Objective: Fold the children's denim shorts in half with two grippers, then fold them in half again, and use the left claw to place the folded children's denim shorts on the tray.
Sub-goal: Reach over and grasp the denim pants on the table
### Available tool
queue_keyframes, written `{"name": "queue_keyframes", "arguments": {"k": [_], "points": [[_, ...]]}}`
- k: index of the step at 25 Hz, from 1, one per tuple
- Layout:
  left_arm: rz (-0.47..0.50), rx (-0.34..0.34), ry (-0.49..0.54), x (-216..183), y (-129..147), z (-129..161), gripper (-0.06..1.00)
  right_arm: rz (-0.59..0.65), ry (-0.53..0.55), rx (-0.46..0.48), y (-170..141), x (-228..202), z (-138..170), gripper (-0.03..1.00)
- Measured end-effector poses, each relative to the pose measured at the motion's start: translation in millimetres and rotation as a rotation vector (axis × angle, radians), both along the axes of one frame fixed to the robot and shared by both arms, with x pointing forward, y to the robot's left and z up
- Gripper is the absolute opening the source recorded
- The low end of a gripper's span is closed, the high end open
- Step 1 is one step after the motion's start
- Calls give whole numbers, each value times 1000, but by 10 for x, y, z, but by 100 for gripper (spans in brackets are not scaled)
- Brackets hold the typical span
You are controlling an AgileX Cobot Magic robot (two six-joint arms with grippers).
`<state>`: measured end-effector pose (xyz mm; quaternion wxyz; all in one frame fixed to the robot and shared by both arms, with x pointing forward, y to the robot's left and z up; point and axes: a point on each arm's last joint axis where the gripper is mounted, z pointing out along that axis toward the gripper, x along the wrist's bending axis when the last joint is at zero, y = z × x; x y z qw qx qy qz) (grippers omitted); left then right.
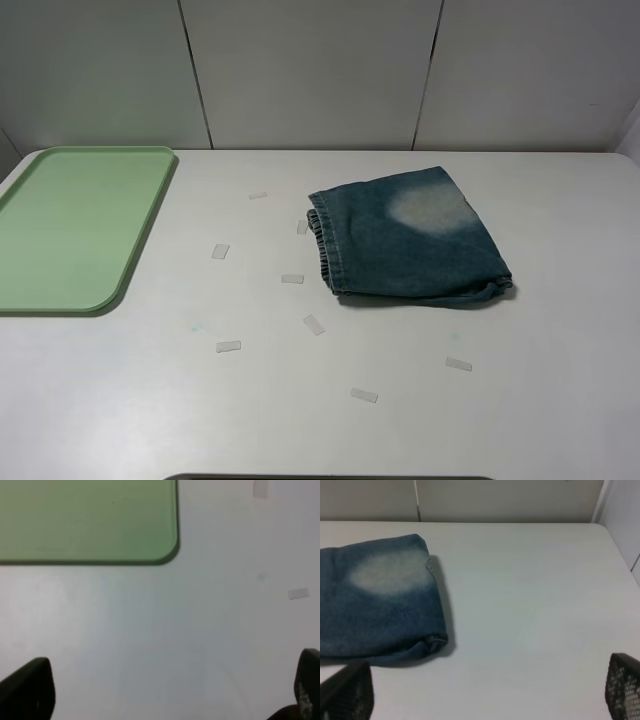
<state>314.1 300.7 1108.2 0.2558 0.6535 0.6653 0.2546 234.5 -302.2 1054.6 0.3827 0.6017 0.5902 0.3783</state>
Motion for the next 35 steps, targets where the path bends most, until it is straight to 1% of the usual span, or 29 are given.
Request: {"name": "queue_keyframes", "arguments": {"k": [4,7,9,11,14,16,23,27,30,35], "points": [[-47,16,92,501,-83,95,94,0,0,0,0,0,0,70],[-107,17,129,877,-219,72,94,0,0,0,0,0,0,70],[-148,14,151,1134,-349,-8,94,0,0,0,0,0,0,70],[-177,-9,157,1364,-499,-99,94,0,0,0,0,0,0,70],[-225,-47,158,1677,-795,-286,94,0,-1,0,0,0,1,70],[-261,-70,172,1846,-1049,-444,94,0,-1,0,0,0,1,70],[-349,-123,213,2217,-1926,-1017,94,0,-1,0,0,0,1,70],[-403,-132,227,2325,-2375,-1246,94,0,-1,0,0,0,1,70],[-400,-146,253,2416,-2630,-1431,94,0,-1,0,0,0,1,70],[-363,-163,293,2547,-2847,-1712,94,0,-1,0,0,0,1,70]]}}
